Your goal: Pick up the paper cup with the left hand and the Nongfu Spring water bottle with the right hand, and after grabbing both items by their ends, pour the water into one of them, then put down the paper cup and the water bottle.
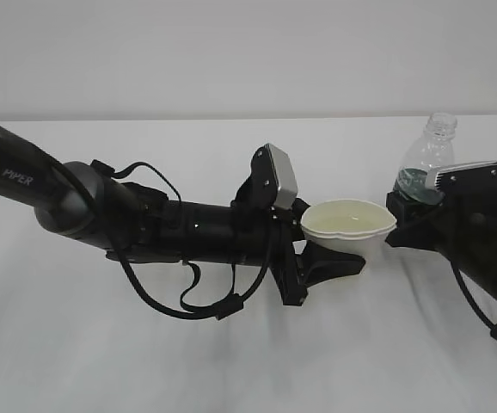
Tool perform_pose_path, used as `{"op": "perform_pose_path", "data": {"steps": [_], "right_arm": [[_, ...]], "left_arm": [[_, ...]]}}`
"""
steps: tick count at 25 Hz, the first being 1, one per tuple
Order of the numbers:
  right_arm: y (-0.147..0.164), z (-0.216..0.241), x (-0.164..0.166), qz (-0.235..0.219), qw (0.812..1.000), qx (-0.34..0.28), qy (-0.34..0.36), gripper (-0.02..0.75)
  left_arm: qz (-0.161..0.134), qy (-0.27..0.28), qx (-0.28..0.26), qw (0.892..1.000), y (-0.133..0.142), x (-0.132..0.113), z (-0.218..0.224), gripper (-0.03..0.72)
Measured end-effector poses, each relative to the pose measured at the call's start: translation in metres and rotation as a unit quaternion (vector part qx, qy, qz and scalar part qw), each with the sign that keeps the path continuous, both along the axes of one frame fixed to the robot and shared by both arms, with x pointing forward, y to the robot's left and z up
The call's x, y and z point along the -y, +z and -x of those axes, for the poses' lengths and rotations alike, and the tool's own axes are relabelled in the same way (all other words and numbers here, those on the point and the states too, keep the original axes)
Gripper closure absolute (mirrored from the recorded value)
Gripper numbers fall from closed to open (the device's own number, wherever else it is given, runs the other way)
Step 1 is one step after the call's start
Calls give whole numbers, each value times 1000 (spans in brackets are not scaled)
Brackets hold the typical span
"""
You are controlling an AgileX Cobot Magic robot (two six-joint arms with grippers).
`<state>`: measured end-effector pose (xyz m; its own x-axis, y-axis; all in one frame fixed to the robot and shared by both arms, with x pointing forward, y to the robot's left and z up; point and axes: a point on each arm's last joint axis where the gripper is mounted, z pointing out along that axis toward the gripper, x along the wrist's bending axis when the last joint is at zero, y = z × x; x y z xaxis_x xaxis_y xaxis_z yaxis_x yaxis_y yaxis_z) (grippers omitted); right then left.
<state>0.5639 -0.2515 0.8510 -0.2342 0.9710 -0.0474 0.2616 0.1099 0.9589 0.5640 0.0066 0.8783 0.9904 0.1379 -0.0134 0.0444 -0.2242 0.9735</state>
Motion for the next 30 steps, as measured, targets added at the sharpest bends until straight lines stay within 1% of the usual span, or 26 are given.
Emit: {"op": "perform_pose_path", "data": {"steps": [10,20,30], "right_arm": [[2,-4,3,-3,1000,6,-18,333],[2,-3,3,-3,1000,5,-19,333],[-6,10,4,1,1000,-19,-16,333]], "left_arm": [[0,0,0,1000,0,0,0,294],[0,0,0,1000,0,0,0,294],[0,-3,1,1000,0,0,1,294]]}}
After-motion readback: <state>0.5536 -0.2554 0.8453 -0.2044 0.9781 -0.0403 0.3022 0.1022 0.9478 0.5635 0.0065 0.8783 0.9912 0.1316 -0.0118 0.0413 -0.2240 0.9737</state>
